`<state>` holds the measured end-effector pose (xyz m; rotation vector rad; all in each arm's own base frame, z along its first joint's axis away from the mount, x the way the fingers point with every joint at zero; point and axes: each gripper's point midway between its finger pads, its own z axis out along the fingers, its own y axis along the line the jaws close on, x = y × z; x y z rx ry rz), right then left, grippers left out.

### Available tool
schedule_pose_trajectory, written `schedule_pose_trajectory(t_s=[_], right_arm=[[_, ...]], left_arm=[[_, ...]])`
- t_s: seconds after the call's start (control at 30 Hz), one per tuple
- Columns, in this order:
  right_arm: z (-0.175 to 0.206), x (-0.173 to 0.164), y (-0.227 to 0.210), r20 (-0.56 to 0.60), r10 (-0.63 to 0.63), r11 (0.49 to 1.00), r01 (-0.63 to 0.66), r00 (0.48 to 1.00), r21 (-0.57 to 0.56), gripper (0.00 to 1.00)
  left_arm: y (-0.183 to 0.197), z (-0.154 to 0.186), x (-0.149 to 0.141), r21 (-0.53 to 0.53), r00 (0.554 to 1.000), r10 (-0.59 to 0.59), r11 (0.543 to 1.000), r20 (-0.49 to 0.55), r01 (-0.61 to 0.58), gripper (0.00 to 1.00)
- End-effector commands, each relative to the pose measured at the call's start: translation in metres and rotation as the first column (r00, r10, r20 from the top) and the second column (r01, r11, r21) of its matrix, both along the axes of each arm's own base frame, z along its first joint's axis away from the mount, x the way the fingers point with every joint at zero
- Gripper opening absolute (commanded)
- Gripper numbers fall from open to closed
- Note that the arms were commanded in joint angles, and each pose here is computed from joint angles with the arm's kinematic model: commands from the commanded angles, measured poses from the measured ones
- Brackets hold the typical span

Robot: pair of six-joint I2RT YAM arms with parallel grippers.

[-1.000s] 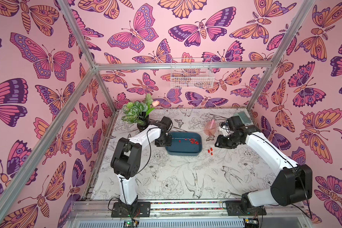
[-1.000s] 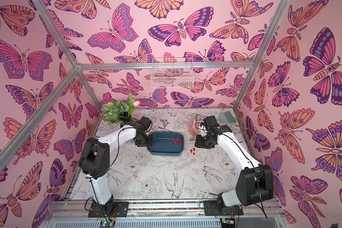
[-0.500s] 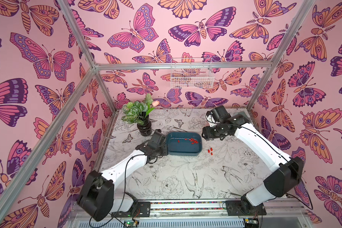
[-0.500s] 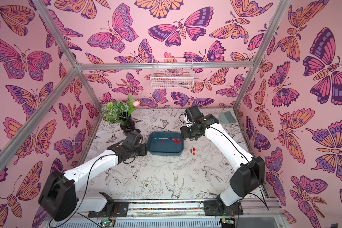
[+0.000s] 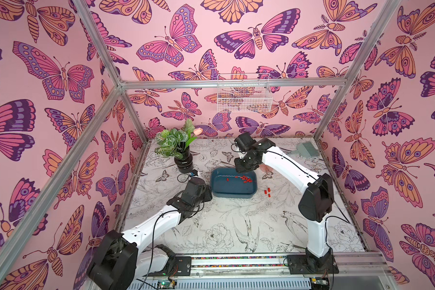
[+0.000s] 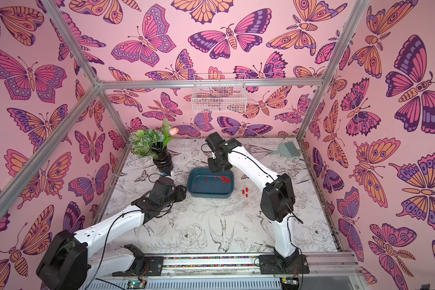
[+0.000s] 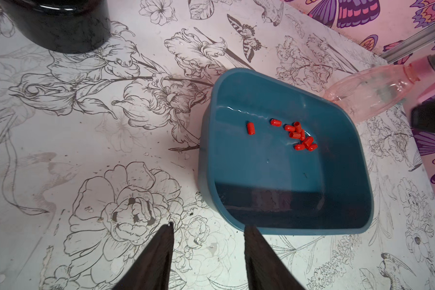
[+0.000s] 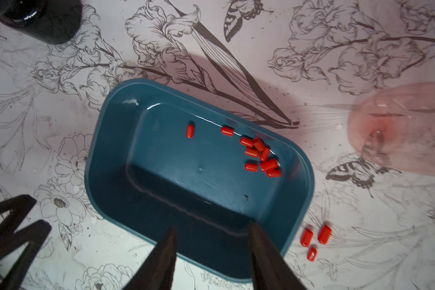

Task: Take the screw protection sleeves out of the storage box
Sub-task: Pick up the screw protection sleeve from the storage box.

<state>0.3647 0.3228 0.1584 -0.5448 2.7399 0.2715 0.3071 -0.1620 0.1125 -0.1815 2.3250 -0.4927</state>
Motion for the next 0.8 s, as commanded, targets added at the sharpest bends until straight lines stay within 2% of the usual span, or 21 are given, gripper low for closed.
schedule_pose_trajectory(t_s=[0.0,0.4,0.63,0.77], right_arm=[[-0.006,0.002,0.018,0.005,-0.013,1.000,0.013,1.000,-0.006,0.50],[-0.055,0.010,0.057,0.011,-0.060,0.997,0.060,0.998,0.050,0.45],[-0.082,0.007,0.051,-0.019,-0.068,0.998,0.068,0.998,-0.005,0.43],[-0.102,0.003,0.050,-0.038,-0.087,0.996,0.088,0.995,0.010,0.42]], left_arm=[[-0.003,0.005,0.006,-0.046,1.000,0.013,0.999,0.007,-0.012,0.50],[0.016,-0.018,0.012,-0.183,0.990,0.069,0.979,-0.120,-0.091,0.45],[0.015,-0.030,0.013,-0.177,0.985,0.063,0.980,-0.158,-0.091,0.44],[0.015,-0.032,0.013,-0.177,0.984,0.062,0.980,-0.165,-0.091,0.44]])
